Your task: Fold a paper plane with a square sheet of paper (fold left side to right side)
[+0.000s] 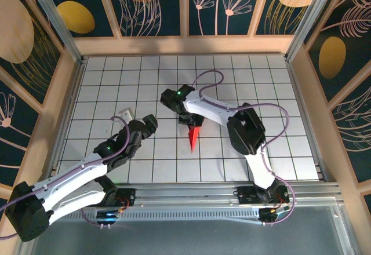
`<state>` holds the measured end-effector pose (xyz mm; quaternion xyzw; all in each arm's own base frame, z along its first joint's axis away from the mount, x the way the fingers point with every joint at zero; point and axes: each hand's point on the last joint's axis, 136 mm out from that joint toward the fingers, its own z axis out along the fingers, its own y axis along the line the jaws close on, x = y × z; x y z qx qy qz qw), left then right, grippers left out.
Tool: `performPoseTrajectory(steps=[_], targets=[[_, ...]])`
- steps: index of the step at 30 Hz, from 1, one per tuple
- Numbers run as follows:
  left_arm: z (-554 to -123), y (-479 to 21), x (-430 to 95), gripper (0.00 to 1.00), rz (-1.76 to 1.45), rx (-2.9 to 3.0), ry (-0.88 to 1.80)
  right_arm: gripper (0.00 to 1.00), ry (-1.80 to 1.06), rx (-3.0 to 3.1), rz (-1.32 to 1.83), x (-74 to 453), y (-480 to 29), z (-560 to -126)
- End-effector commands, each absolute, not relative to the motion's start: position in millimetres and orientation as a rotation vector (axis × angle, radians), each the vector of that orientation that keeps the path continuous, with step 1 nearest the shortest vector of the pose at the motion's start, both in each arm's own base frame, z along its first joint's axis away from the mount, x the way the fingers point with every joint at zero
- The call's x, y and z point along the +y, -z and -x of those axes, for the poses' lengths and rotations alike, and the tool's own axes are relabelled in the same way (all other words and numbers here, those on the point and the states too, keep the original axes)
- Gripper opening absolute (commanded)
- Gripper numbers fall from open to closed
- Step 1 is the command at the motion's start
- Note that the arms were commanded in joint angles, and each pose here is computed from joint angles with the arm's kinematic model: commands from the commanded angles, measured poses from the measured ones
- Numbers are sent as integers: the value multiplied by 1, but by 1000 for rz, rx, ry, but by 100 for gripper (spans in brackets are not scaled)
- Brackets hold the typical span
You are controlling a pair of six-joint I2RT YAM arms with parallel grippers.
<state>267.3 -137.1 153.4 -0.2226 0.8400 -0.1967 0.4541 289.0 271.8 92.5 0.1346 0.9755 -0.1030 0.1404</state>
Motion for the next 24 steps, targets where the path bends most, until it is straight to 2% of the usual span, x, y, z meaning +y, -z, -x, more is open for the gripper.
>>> performPoseTrajectory(steps=[1,8,15,19,24], targets=[[-275,-170,-146,91,550,2056,571,0,259,2694,-332,259,-134,-297],[-285,-181,-155,92,628,2019,814,0,-114,2526,-169,256,-179,-317],[-294,-187,-158,91,656,2006,960,0,-911,2246,-74,234,-228,-321],[-300,-189,-165,91,633,2014,990,0,-1053,2122,-71,202,-235,-321],[-308,-188,-173,90,607,2037,990,0,-1174,2071,48,201,-234,-312]])
